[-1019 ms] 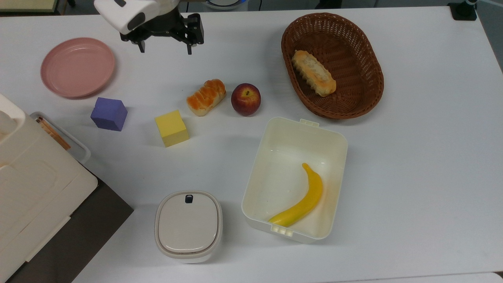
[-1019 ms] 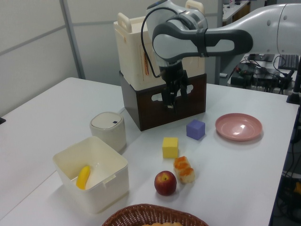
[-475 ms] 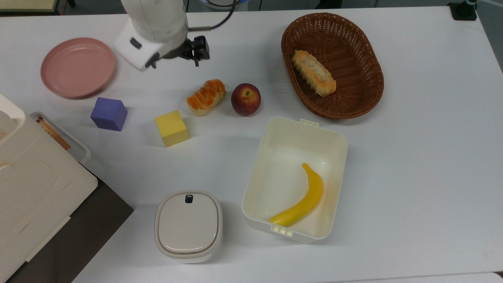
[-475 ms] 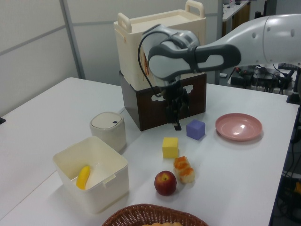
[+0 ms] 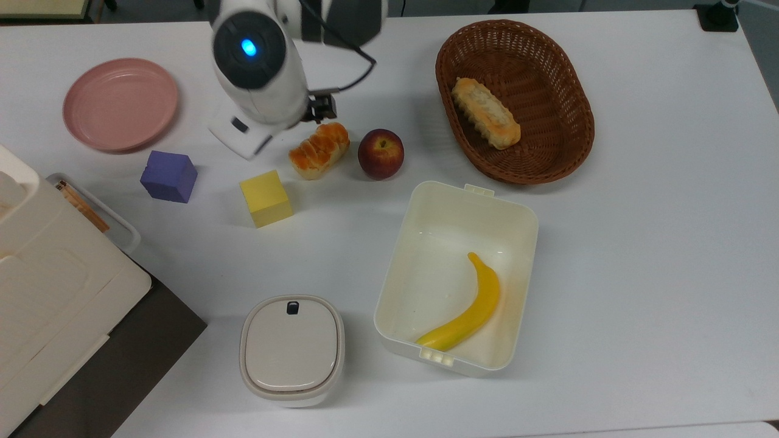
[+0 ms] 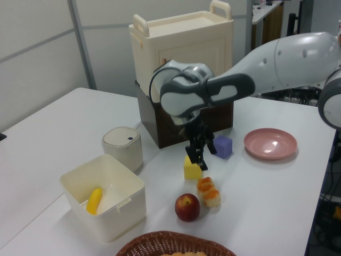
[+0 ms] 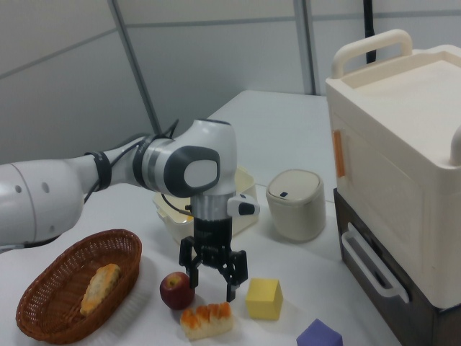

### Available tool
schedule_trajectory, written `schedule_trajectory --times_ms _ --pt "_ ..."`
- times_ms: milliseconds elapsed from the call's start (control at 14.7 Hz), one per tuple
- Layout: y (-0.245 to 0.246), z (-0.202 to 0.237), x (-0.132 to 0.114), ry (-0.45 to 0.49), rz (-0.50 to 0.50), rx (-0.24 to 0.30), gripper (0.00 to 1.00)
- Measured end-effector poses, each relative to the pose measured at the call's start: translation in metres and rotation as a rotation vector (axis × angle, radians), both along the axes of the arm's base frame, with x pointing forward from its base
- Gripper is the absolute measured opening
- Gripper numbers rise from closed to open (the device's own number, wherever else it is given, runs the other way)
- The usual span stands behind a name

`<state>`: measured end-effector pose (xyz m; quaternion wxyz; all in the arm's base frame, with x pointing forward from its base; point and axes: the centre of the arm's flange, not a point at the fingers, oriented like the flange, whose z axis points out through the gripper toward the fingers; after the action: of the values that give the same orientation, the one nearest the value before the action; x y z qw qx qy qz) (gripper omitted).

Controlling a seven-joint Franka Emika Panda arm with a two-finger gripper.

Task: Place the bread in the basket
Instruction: 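Move the open gripper down over the glazed bread pastry beside the apple, then close the gripper on the glazed bread pastry and lift it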

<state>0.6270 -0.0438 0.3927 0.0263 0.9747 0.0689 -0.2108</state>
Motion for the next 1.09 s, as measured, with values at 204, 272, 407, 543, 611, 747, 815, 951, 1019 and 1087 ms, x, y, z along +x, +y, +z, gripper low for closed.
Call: schedule_trajectory --times_ms 204,272,407,543,611,747,815,951,1019,1087 --pt "0.007 -0.019 0.002 0.030 0.011 0.000 1.00" --pt "0.007 -0.025 0.002 0.041 0.011 0.000 1.00" --pt "0.007 -0.039 0.004 0.054 0.008 -0.003 1.00" --pt "0.008 -0.050 0.008 0.042 -0.002 -0.011 1.00" --pt "0.010 -0.055 0.010 0.037 -0.003 -0.013 0.98" --pt "0.014 -0.064 0.012 0.033 -0.011 -0.021 0.96" --pt "0.016 -0.067 0.013 0.030 -0.017 -0.025 0.86" --pt "0.017 -0.072 0.014 0.029 -0.019 -0.029 0.62" --pt "0.018 -0.072 0.015 0.028 -0.019 -0.030 0.51" --pt "0.019 -0.072 0.015 0.028 -0.018 -0.030 0.43"
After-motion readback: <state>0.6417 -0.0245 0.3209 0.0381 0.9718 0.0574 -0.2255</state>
